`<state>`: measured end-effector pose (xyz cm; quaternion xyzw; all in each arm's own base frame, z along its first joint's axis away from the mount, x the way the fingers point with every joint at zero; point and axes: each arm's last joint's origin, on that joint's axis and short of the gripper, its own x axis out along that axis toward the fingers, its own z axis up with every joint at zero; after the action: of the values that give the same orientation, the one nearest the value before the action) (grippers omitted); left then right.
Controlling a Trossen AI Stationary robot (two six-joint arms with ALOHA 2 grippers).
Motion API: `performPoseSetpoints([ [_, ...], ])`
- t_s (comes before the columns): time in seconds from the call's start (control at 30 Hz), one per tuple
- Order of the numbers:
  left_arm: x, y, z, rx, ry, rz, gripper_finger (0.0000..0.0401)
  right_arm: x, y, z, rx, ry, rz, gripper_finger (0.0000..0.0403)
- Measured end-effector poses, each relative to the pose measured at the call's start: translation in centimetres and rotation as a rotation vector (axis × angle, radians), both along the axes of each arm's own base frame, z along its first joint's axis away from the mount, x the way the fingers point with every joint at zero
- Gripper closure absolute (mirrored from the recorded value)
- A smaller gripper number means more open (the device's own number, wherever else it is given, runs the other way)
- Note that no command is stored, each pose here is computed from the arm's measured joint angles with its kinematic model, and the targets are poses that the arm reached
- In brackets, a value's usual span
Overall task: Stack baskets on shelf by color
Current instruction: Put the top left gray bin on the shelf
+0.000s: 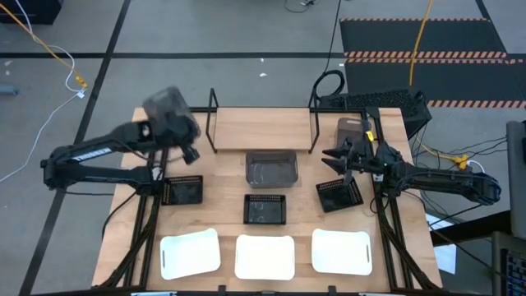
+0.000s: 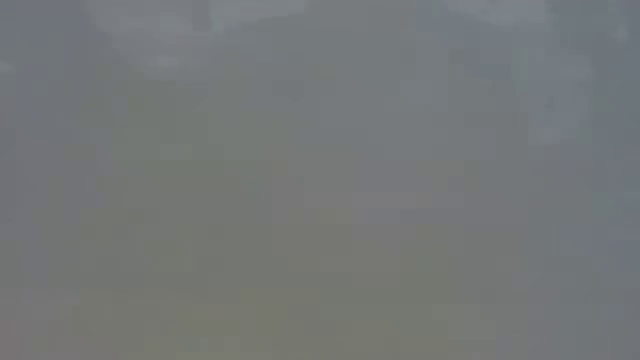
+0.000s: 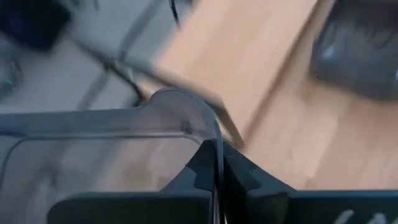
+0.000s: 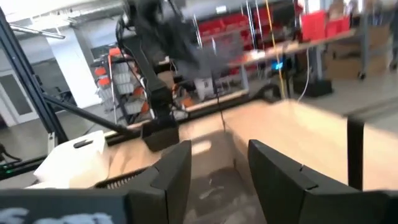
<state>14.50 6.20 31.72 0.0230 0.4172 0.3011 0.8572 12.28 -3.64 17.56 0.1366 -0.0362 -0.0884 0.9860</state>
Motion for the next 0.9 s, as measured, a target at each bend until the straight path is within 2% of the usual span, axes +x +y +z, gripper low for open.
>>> performPoseSetpoints([
  [0.17,0.5,0.7,6.6,0.181,-0.078,-0.092,0.0397,0.0,0.0,-0.1,0.033,0.001,0.001,0.0264],
  [0.27,2.2,1.5,8.8,0.255,-0.089,-0.171,0.0397,0.0,0.0,0.2,0.028,-0.023,0.002,0.0269],
  [0.37,5.2,2.6,9.6,0.269,-0.124,-0.290,0.0398,-0.1,0.0,0.7,0.012,-0.076,0.003,0.0274],
  [0.5,10.5,4.2,7.8,0.231,-0.108,-0.413,0.0399,-0.1,0.3,1.2,-0.009,-0.122,0.022,0.0279],
  [0.63,14.4,5.8,3.9,0.148,0.007,-0.426,0.0398,0.0,0.6,1.2,-0.026,-0.124,0.050,0.0284],
  [0.73,16.1,6.9,0.9,0.062,0.095,-0.402,0.0398,0.1,0.9,1.2,-0.029,-0.121,0.073,0.0287],
  [0.9,17.1,7.8,-2.4,-0.073,0.196,-0.350,0.0398,0.2,1.4,0.9,-0.031,-0.094,0.112,0.0289],
])
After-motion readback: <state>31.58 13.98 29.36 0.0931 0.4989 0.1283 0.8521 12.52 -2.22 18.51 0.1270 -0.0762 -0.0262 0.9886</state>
